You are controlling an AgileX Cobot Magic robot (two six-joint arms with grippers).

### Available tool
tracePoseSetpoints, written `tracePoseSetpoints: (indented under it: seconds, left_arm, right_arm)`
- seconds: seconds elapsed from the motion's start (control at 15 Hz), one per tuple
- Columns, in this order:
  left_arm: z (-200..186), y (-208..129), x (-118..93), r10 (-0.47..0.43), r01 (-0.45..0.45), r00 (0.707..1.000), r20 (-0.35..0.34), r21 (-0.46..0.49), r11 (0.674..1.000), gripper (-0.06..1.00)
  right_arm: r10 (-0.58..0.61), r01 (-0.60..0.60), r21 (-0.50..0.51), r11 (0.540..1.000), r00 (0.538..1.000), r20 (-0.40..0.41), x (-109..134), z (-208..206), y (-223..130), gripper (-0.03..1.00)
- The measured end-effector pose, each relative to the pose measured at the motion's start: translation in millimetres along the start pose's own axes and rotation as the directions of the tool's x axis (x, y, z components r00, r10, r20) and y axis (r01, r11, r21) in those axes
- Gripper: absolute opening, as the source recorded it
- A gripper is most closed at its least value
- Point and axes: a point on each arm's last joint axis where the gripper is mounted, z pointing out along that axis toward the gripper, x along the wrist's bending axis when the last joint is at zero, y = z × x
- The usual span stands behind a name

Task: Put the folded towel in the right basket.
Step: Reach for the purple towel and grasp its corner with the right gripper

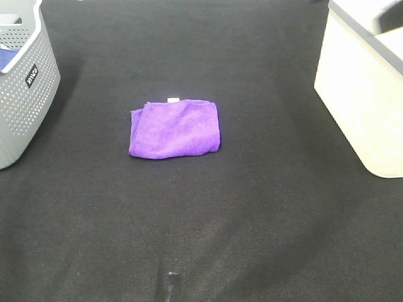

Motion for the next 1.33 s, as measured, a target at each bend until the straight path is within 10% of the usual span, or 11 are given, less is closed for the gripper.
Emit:
tracePoseSetpoints:
  seconds: [0.6, 1.33]
  left_arm:
    - [0.0, 0.0, 0.0, 0.000, 0.000, 1.000, 0.000, 0.000, 1.000, 0.99]
    - [0.0, 0.0, 0.0, 0.000, 0.000, 1.000, 0.000, 0.000, 1.000, 0.99]
  right_arm:
    - [0.058, -0.062, 0.227, 0.972, 0.998, 0.025, -30.9, 224.2, 70.1, 0.94]
    - [0.046, -0.059, 0.281, 0.958, 0.998, 0.053, -74.9, 335.8, 68.4, 0.91]
